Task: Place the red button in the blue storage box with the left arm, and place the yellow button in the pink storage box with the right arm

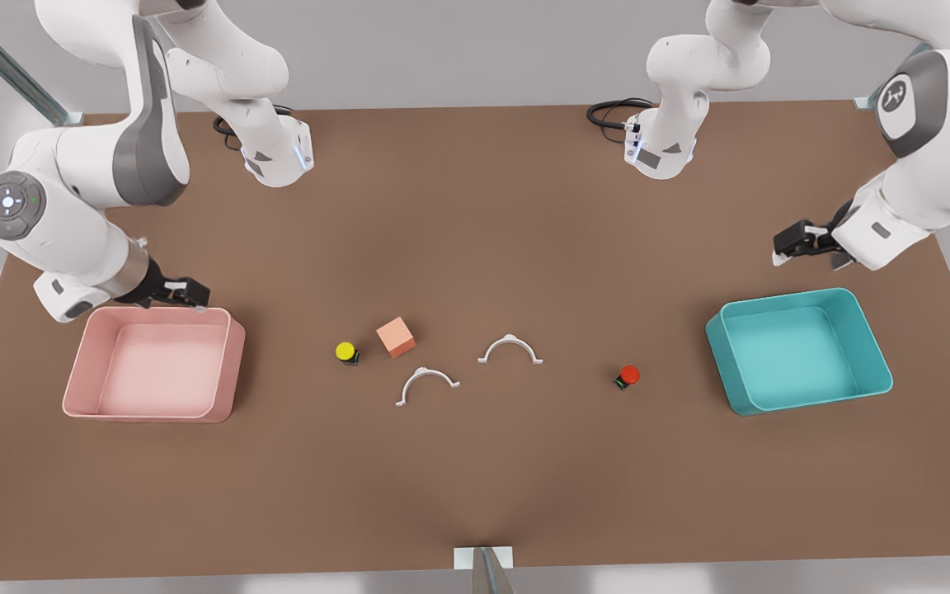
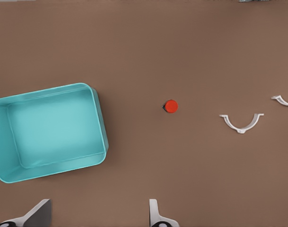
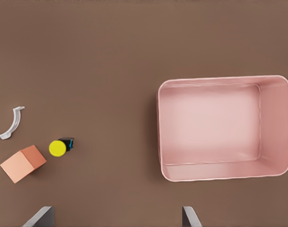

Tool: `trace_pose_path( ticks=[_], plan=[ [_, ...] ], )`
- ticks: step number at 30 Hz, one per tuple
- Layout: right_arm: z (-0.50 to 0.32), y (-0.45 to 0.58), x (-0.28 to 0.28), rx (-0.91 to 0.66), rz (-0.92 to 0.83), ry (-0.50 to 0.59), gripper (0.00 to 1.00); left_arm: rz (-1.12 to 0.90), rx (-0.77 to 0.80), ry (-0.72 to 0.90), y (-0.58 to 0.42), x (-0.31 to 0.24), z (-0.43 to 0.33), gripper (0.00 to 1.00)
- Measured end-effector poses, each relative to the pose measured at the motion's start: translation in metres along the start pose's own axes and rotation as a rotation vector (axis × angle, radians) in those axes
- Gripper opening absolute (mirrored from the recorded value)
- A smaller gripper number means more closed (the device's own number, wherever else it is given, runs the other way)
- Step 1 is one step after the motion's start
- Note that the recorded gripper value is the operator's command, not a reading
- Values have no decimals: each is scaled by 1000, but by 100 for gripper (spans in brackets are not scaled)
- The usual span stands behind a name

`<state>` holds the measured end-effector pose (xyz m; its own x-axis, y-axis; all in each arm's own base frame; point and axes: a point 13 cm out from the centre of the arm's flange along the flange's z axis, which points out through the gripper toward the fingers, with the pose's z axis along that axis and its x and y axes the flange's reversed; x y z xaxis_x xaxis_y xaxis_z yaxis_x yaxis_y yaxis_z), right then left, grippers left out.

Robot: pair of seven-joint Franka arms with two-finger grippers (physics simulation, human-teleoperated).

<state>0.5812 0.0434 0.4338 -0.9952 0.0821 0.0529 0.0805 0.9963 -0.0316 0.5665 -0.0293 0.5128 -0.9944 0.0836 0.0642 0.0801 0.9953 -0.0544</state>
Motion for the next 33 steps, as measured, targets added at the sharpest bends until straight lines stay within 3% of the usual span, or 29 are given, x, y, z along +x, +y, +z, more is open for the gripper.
trace_pose_path(
  ticks=[3, 9, 12, 18, 24, 31, 32, 33],
  plan=[
    [14, 1, -5, -1, 1, 18, 100, 15, -5, 13, -5, -11, 15, 100],
    [149, 58, -16, -13, -38, 216, 100, 186, -14, 176, -122, -62, 193, 100],
    [212, 89, -19, -20, -21, 263, 100, 191, -6, 162, -139, -68, 273, 100],
    [269, 140, -25, -64, 86, 234, 100, 171, 2, 27, -144, -86, 355, 100],
    [285, 185, -18, -106, 240, 172, 100, 143, -13, -14, -126, -70, 437, 100],
    [319, 204, -5, -107, 451, 135, 100, 137, -13, -130, -125, -92, 440, 100],
    [329, 198, 2, -90, 471, 130, 100, 137, -13, -140, -125, -94, 440, 97],
    [336, 192, 6, -75, 488, 118, 100, 137, -13, -149, -125, -96, 440, 88]
  ],
)
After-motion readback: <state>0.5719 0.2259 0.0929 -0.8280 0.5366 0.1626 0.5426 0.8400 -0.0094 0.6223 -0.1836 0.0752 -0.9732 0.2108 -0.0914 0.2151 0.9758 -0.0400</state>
